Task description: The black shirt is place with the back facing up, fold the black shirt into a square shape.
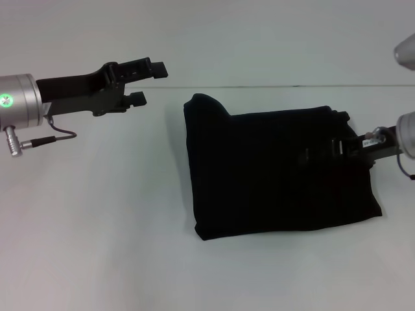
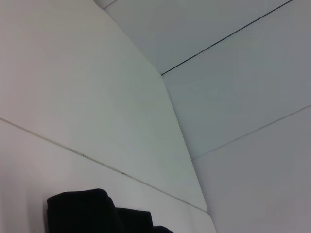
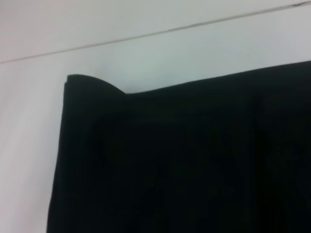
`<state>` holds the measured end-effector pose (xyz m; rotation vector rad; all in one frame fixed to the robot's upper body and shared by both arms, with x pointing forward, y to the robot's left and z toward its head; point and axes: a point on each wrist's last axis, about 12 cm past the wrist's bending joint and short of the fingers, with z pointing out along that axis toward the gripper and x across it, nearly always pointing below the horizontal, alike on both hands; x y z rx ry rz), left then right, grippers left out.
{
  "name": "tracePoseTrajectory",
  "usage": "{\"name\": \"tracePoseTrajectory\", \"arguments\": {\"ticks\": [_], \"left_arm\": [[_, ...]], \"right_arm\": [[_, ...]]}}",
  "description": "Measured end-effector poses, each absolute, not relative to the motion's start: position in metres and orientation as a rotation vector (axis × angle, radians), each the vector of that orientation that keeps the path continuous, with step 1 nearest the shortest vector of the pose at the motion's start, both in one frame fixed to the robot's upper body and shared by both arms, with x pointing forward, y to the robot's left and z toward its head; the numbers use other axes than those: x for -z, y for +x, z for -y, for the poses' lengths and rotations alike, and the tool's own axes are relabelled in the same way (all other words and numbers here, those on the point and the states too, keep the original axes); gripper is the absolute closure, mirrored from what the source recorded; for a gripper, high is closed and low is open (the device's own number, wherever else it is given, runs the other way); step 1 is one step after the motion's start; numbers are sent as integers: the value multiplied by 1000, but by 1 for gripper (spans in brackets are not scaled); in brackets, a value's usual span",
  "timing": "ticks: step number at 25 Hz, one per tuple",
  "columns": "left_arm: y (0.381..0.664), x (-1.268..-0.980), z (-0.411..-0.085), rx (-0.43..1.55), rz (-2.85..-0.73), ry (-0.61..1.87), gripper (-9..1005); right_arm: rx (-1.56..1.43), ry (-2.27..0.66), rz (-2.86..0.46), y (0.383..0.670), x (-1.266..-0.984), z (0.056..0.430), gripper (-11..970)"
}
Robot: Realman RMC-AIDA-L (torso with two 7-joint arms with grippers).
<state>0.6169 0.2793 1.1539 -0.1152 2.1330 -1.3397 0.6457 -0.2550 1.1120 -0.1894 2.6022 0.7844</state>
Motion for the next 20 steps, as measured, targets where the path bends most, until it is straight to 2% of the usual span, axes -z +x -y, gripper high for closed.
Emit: {"name": "tracePoseTrajectory", "arguments": {"ticks": [14,20], "left_arm": [[618,-1152,-280,1321,-2127,-126,47],[619,-1152,-281,1320,-2128,-128,47]], "right_arm": [[-745,-227,-2571,644,-1095,230,203],[-739,-209,-2583,642,-1091,232,203]]}}
